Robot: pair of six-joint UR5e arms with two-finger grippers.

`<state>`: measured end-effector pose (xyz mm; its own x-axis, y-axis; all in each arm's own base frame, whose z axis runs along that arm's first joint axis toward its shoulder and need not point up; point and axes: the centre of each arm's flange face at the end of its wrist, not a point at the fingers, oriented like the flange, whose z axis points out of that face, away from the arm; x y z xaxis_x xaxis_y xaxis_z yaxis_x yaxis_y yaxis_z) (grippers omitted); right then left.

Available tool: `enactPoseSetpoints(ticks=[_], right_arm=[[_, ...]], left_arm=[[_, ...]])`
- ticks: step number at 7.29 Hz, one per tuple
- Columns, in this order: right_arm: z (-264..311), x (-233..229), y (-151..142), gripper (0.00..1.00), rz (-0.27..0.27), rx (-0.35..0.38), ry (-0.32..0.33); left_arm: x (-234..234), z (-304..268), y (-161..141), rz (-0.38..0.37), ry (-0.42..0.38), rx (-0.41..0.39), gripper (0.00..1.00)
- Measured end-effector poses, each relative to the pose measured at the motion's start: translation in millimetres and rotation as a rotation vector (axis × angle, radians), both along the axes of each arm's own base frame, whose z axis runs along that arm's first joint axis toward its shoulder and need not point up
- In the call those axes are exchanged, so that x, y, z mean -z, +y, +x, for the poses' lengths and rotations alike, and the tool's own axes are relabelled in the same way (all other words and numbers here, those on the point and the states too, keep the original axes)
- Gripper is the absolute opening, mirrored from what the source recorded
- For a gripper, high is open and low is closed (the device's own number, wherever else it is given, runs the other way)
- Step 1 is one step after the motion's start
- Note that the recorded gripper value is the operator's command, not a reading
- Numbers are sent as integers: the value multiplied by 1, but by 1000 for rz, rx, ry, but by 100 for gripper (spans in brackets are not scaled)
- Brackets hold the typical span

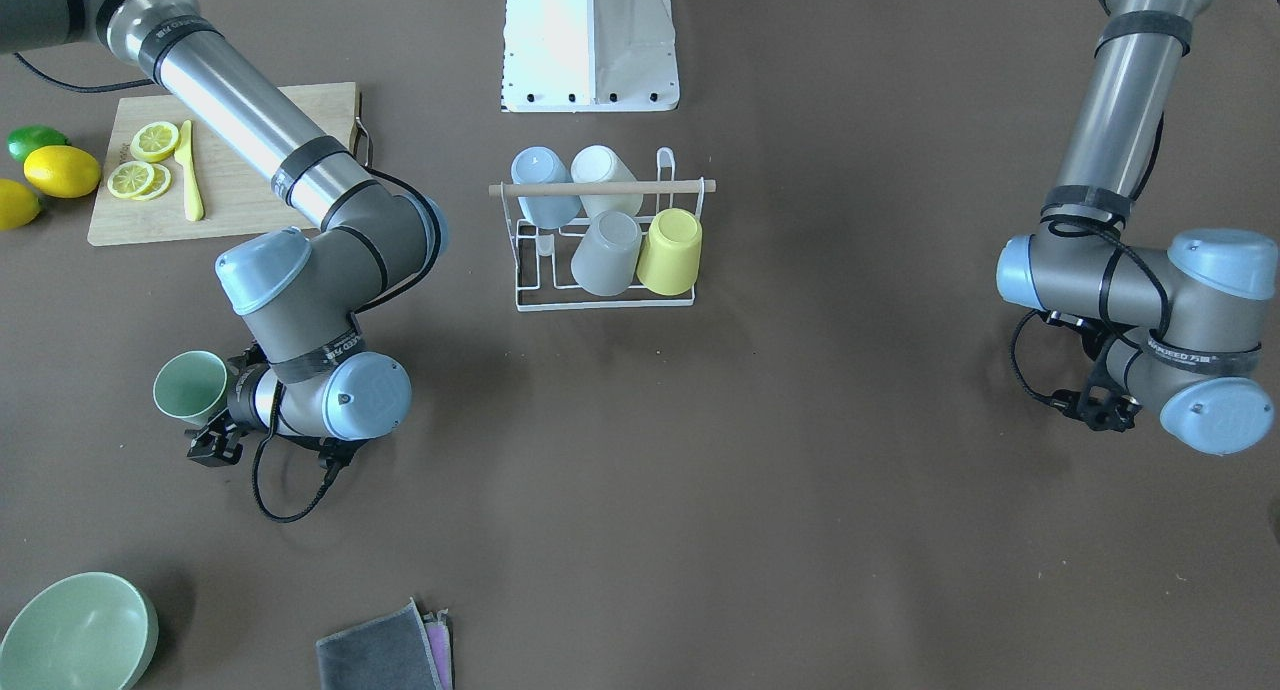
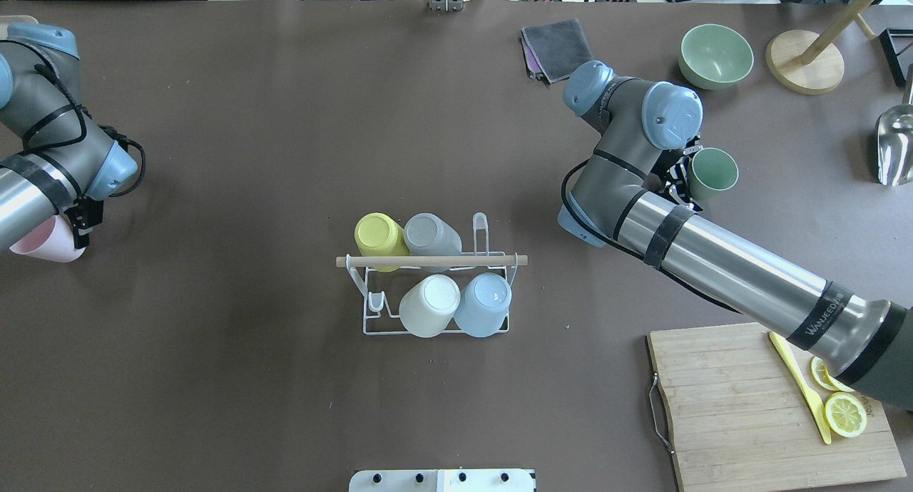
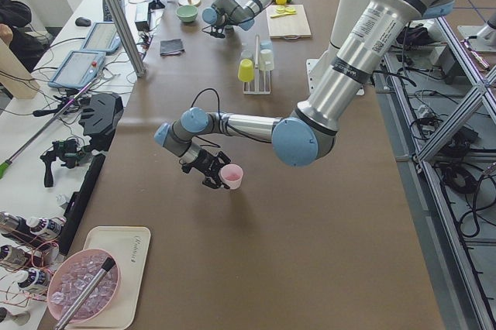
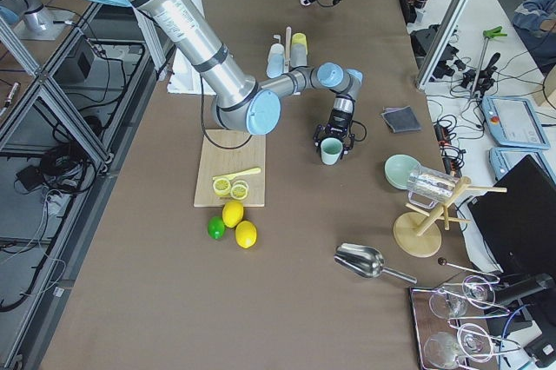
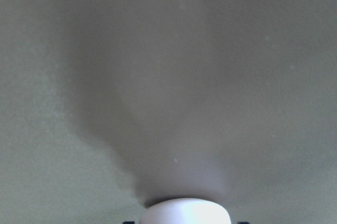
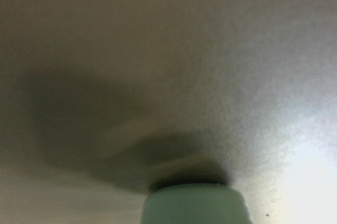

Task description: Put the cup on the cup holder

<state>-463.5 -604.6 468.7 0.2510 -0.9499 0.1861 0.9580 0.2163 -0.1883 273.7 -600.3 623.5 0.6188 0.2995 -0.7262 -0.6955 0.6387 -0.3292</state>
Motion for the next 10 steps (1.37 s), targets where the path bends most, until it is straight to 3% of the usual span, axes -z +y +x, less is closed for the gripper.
enactPoseSetpoints(ticks=[2,5,6,7,8,9,10], right_arm=[[5,-8,5,100,3,4,3],[10,-14,7,99,9,13,8],[11,-15,7,87,9,17,9],[12,-17,7,60,8,21,10],[13,-17,7,25,9,25,10],[14,-16,5,0,14,27,12],[18,-13,3,0,20,28,14]], left_arm=[[18,-23,-9,18,27,12,0],[104,-92,-32,214,80,73,0],[131,-104,-34,268,92,97,0],[153,-110,-36,321,95,139,0],[171,-111,-41,383,96,197,0],[180,-113,-44,465,107,243,0],[180,-117,-44,573,110,276,0]])
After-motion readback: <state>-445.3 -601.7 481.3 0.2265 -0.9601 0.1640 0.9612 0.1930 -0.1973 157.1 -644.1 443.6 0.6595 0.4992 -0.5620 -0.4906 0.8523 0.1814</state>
